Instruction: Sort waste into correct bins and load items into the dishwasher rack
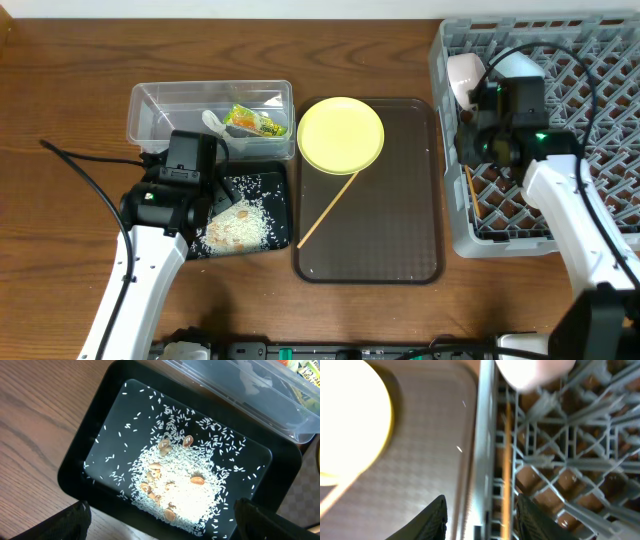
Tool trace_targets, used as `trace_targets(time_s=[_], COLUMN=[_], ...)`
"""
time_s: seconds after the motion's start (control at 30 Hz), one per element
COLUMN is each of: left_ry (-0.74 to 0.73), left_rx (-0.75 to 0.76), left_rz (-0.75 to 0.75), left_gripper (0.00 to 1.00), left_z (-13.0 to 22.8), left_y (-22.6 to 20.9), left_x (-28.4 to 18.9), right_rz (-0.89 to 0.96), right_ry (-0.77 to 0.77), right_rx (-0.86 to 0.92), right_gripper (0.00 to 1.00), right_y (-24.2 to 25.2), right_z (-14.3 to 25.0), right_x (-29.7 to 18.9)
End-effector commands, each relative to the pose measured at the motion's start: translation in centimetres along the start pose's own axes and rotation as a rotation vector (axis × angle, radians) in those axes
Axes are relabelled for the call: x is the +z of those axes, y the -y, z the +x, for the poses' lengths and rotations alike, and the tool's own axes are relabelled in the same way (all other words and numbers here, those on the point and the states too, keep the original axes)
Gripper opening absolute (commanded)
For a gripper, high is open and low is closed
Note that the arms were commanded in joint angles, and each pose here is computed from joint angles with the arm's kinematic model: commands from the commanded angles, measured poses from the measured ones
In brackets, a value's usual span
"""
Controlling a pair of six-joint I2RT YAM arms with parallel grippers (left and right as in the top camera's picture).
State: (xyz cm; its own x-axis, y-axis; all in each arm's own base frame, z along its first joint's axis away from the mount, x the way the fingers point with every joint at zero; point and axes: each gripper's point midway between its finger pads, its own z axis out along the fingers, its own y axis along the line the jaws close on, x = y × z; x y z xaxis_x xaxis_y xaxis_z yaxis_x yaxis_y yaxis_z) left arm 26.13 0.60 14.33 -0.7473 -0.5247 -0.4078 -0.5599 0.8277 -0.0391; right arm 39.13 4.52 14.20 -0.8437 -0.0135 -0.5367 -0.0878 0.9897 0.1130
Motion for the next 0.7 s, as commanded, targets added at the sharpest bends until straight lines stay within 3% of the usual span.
trace_targets(time_s=[0.0, 0.43, 0.67], left_ry=[0.023, 0.023, 0.013], left_rx=[-0.023, -0.012, -0.007], left_rz=[-0.012, -0.02, -0.03], left_gripper=[0.93, 0.93, 0.93], left_z=[-0.7, -0.7, -0.5], left_y=[-0.2, -0.4, -0.7], left_x=[-0.3, -0.3, -0.3], right_rz=[-0.145, -0.171, -0.132], right_ry=[0.098, -0.237, -0.32], right_rx=[0.055, 0.117, 0.057], right_gripper=[0.42, 0.4, 0.42], right_y=[-4.4, -18.3, -22.1], right_z=[-2.7, 7.7, 12.5], right_x=[-3.3, 3.2, 7.9])
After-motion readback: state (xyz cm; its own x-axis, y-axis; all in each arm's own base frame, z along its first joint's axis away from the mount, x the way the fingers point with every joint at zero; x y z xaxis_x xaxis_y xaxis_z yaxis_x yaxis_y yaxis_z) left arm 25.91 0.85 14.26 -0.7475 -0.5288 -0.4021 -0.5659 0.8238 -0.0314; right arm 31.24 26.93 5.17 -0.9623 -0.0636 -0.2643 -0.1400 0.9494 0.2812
